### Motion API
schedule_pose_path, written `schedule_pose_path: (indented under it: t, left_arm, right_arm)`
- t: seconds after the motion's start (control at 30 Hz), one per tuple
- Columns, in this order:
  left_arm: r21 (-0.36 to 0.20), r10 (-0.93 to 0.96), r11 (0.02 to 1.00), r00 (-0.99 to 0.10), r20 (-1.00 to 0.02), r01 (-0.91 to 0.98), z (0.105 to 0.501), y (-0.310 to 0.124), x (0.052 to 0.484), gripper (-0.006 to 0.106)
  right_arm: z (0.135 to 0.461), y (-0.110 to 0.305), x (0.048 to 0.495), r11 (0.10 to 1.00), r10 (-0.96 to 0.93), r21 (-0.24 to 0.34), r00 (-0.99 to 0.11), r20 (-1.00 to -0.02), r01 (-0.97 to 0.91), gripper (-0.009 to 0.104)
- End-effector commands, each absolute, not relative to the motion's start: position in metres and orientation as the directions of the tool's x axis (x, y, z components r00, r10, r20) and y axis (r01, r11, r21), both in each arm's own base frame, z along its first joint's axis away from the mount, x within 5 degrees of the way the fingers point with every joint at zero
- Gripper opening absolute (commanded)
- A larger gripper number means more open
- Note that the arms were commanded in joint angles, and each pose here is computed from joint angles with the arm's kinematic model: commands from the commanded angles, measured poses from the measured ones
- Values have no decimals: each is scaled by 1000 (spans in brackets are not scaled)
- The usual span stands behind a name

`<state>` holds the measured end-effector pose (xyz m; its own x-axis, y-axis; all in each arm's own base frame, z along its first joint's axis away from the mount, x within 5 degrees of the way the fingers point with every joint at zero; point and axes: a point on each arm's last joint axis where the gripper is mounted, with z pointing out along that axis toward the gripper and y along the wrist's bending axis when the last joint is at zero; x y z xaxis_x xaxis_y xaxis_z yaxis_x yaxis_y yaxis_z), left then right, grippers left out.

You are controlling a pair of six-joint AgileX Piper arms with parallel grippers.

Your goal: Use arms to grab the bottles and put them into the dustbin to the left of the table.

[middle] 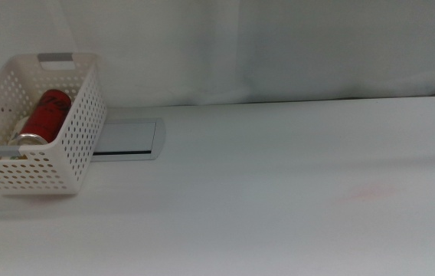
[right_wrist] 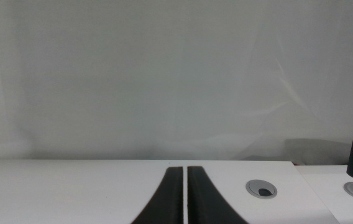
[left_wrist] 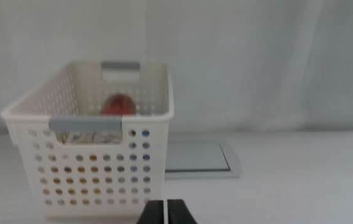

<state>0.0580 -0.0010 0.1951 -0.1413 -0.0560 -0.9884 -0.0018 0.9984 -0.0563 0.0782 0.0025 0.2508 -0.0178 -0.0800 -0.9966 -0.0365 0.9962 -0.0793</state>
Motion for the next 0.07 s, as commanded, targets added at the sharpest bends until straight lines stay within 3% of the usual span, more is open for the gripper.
schedule_pose_path:
  t: [0.0, 0.03]
  left_arm:
    - [-58, -57, 998, -95, -994, -1, 193, -1, 56, -3]
    - [-58, -57, 998, -89, -994, -1, 193, -1, 56, -3]
  right_arm:
    - [249, 2, 78, 996, -85, -84, -20, -996, -34, -3]
    - [249, 2, 78, 996, -85, -84, -20, -996, -34, -3]
